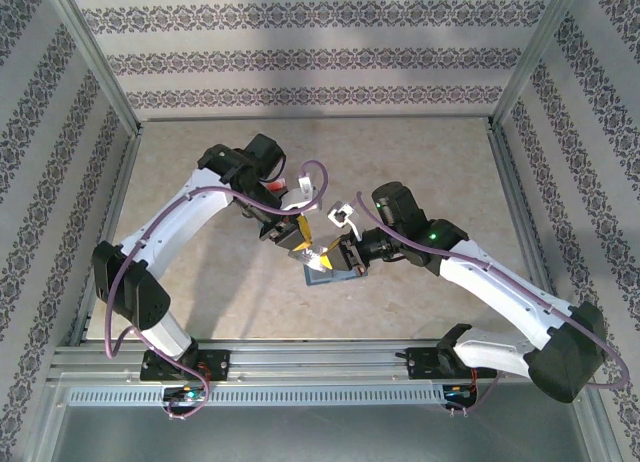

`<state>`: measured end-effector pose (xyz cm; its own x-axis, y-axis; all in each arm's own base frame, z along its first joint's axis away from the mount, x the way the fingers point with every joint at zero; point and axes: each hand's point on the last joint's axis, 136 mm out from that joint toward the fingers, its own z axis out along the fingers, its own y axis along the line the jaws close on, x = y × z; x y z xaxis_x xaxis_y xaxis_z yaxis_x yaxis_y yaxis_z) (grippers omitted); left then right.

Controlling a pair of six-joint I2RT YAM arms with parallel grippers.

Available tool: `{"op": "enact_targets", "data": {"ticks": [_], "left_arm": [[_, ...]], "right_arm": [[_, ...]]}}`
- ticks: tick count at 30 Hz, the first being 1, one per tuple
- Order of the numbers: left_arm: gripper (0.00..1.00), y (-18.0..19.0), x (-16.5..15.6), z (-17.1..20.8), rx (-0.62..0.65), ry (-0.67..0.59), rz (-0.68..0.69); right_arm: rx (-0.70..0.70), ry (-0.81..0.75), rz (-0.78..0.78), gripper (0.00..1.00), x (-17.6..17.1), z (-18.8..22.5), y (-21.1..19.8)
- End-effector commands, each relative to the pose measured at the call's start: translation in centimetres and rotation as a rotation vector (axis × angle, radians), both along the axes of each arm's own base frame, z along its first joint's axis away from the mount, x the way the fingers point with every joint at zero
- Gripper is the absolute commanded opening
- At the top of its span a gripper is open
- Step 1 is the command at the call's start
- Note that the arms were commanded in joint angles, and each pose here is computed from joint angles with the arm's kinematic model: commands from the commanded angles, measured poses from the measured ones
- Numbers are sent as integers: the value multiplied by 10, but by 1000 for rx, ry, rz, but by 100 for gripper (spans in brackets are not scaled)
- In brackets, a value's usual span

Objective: Take the credit cards out of the card holder

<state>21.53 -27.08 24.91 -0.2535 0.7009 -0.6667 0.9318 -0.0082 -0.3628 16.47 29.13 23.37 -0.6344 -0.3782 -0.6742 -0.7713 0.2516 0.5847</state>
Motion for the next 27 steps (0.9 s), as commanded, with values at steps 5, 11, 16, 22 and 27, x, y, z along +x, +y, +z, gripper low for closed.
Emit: {"op": "enact_targets", "data": {"ticks": [5,11,16,22,27], "left_arm": [[0,1,-15,2,-9,19,-83],[0,1,-9,2,-2,-21,-49],[0,3,1,1,-18,-102,41],[0,17,36,-1,-30,-303,247],[0,39,93,1,-74,-498,510]], "right_arm": [[28,-60,37,5,-1,15,6],[-8,-92,-44,25,11,10,-1],[-7,-102,-140,50,25,12,-16],[46,-94,-272,67,40,20,-37],[85,-104,-350,79,49,27,-46]]}}
